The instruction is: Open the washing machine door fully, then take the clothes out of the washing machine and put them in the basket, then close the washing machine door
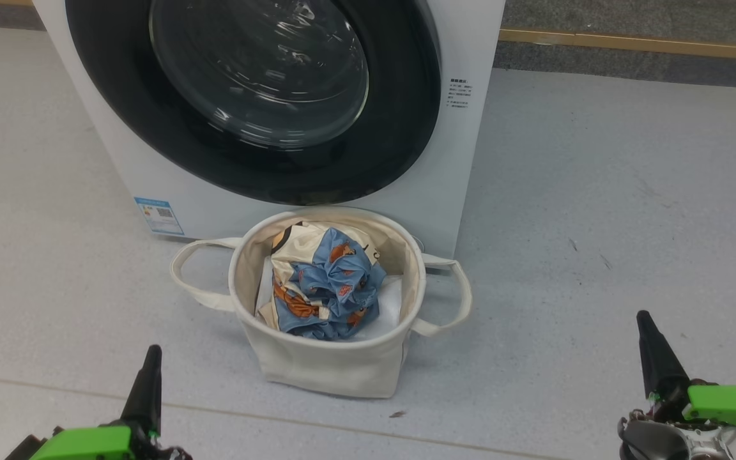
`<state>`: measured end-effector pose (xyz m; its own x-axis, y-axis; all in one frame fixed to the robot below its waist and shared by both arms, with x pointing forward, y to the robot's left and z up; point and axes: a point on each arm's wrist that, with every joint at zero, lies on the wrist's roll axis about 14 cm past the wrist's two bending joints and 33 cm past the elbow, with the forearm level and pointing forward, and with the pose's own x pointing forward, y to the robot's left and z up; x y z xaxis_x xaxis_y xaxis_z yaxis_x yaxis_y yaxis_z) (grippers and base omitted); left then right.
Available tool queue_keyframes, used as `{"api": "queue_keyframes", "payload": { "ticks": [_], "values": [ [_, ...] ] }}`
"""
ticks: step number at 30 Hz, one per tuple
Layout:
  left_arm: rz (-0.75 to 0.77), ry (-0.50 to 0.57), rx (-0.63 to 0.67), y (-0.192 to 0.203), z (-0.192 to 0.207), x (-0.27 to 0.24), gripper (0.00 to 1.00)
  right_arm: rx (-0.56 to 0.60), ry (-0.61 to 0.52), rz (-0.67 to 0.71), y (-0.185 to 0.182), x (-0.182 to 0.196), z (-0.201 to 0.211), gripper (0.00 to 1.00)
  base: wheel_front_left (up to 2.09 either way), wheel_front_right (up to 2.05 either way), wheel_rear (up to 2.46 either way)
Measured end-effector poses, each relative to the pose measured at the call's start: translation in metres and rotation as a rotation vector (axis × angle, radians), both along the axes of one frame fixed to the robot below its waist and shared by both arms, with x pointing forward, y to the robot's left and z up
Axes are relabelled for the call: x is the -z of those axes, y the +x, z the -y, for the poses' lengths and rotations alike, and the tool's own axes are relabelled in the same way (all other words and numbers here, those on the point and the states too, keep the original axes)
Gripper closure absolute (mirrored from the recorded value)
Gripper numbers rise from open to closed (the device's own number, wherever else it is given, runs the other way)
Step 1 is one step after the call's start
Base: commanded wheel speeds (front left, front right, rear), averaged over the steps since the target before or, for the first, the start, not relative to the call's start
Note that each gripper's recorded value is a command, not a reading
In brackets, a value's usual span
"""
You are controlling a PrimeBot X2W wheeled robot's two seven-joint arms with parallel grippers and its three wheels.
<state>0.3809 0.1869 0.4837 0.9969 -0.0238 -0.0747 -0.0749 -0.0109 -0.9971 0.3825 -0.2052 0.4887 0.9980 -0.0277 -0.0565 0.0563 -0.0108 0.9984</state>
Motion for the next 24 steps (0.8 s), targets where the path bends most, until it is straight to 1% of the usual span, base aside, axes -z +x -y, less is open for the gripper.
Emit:
{"api": "queue_keyframes", "payload": {
  "ticks": [24],
  "values": [
    [0.0,0.0,0.0,0.0,0.0,0.0,1.0,-0.001,0.0,0.0,0.0,0.0,-0.0001,1.0,0.0,0.0,0.0]
  ]
}}
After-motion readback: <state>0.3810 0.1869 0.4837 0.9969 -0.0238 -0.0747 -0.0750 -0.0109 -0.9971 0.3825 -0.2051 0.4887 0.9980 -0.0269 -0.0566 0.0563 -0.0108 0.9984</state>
